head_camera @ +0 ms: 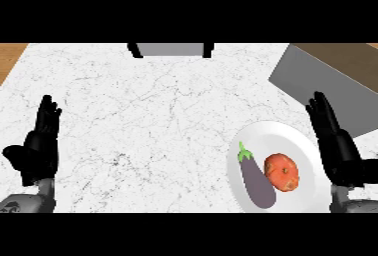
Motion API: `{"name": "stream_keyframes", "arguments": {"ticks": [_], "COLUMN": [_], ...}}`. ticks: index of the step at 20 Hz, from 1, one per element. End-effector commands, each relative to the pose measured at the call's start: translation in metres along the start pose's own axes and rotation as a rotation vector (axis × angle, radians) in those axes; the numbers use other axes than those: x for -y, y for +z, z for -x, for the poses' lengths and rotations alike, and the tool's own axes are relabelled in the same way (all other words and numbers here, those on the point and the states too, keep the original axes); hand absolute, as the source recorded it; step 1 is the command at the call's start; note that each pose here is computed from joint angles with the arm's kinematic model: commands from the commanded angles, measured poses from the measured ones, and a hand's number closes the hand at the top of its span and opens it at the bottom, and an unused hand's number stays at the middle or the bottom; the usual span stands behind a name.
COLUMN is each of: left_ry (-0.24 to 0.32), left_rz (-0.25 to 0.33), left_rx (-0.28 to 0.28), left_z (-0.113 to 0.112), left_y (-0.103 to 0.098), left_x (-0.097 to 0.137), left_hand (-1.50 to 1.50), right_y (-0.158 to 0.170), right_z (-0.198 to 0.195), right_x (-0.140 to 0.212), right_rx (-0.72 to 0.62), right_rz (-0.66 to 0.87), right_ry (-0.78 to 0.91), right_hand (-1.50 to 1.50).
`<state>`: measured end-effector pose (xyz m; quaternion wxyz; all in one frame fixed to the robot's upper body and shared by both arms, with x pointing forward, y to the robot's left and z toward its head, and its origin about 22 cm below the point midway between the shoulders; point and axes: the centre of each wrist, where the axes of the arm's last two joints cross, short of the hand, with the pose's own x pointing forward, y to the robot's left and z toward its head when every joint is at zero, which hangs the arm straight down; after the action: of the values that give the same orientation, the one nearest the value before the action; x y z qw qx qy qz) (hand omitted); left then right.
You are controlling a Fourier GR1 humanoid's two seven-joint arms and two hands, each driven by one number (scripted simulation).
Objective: Pick the squash from the plate and place it in the cardboard box
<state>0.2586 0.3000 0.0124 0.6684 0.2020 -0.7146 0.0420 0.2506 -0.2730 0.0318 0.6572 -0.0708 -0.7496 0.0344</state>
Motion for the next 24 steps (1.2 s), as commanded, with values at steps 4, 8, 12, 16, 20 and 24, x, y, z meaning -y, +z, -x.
{"name": "stream_keyframes", "arguments": {"ticks": [4,8,12,16,20,24], "left_ry": [-0.023,0.007,0.031,0.030,0.013,0.024], "left_rz": [0.032,0.069,0.116,0.117,0.106,0.111], "left_rx": [-0.133,-0.222,-0.251,-0.249,-0.227,-0.241], "left_z": [0.010,0.031,0.034,0.026,0.033,0.028], "left_y": [0.010,0.020,0.019,0.012,0.010,-0.002], "left_x": [0.015,0.011,0.006,0.008,0.021,0.012], "left_hand": [0.00,0.00,0.00,0.00,0.00,0.00], "right_y": [0.019,0.017,0.074,0.088,0.086,0.086], "right_z": [-0.046,-0.052,-0.004,-0.038,-0.077,-0.118], "right_x": [0.030,0.095,0.075,0.097,0.102,0.084], "right_rx": [0.174,0.131,0.161,0.190,0.045,-0.041], "right_rz": [-0.090,-0.060,0.131,0.088,-0.003,-0.033], "right_ry": [0.107,0.771,0.547,0.665,0.814,0.803], "right_hand": [1.50,1.50,-1.50,-1.50,-1.50,-1.50]}}
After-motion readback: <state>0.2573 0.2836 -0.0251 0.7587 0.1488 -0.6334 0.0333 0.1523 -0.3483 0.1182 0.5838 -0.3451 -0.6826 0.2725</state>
